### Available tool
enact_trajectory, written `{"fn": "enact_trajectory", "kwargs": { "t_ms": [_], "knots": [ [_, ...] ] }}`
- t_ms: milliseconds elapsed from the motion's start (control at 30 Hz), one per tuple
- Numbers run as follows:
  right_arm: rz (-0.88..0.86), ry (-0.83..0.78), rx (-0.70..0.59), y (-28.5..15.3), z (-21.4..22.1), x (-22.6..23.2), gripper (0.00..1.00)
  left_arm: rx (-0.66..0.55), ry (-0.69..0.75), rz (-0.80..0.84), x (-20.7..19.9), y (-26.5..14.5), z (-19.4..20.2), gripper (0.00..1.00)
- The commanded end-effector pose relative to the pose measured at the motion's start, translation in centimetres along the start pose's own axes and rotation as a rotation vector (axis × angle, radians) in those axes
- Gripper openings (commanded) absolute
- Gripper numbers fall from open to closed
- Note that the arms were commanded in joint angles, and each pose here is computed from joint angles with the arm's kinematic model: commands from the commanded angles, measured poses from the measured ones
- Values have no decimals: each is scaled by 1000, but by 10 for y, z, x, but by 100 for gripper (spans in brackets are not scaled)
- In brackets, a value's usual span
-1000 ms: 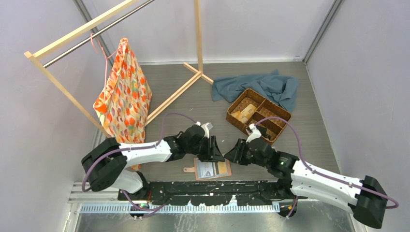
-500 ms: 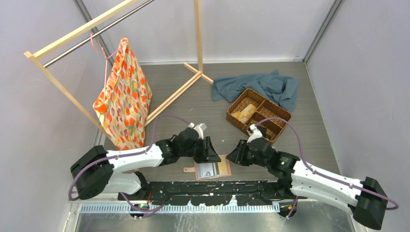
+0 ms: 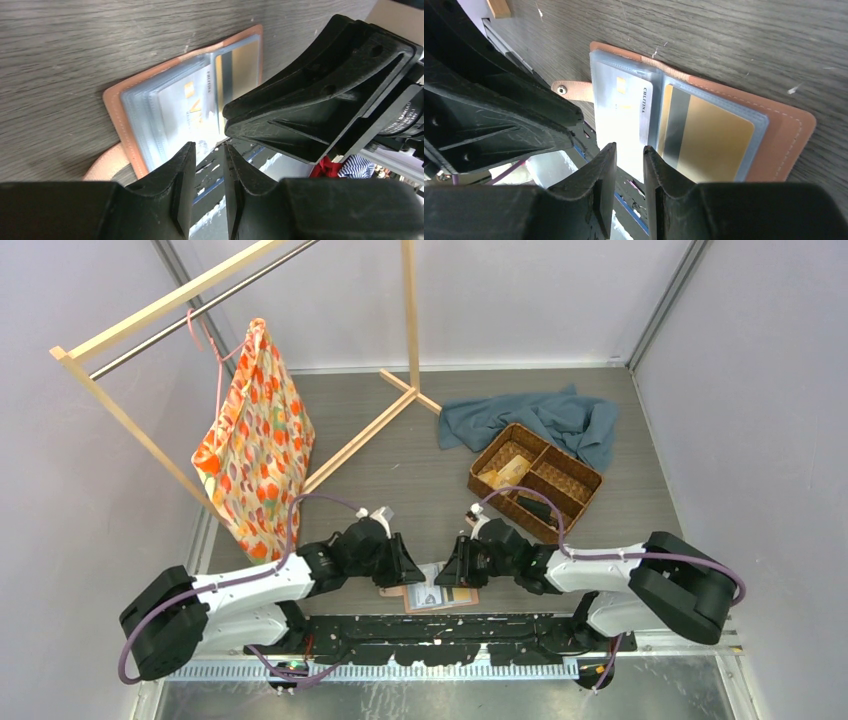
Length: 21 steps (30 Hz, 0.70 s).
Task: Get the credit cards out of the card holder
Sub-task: Remove the credit card from the card holder.
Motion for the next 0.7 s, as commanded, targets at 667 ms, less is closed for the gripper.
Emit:
{"fn": "enact_trajectory", "kwargs": {
  "t_ms": [667],
  "knots": [
    [-19, 32, -60, 8, -10, 3, 32, 16, -15, -9, 12, 20, 1, 25]
  ]
}}
Point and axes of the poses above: each gripper's point midway between its finger pads, its own y axis out along the fingers, its own x axis along the line the jaws close on, z = x × y, the point moved 6 cm from there along -y, back along the fingers, and after that the axes turned 3 degrees about y, right-handed, at the moved point
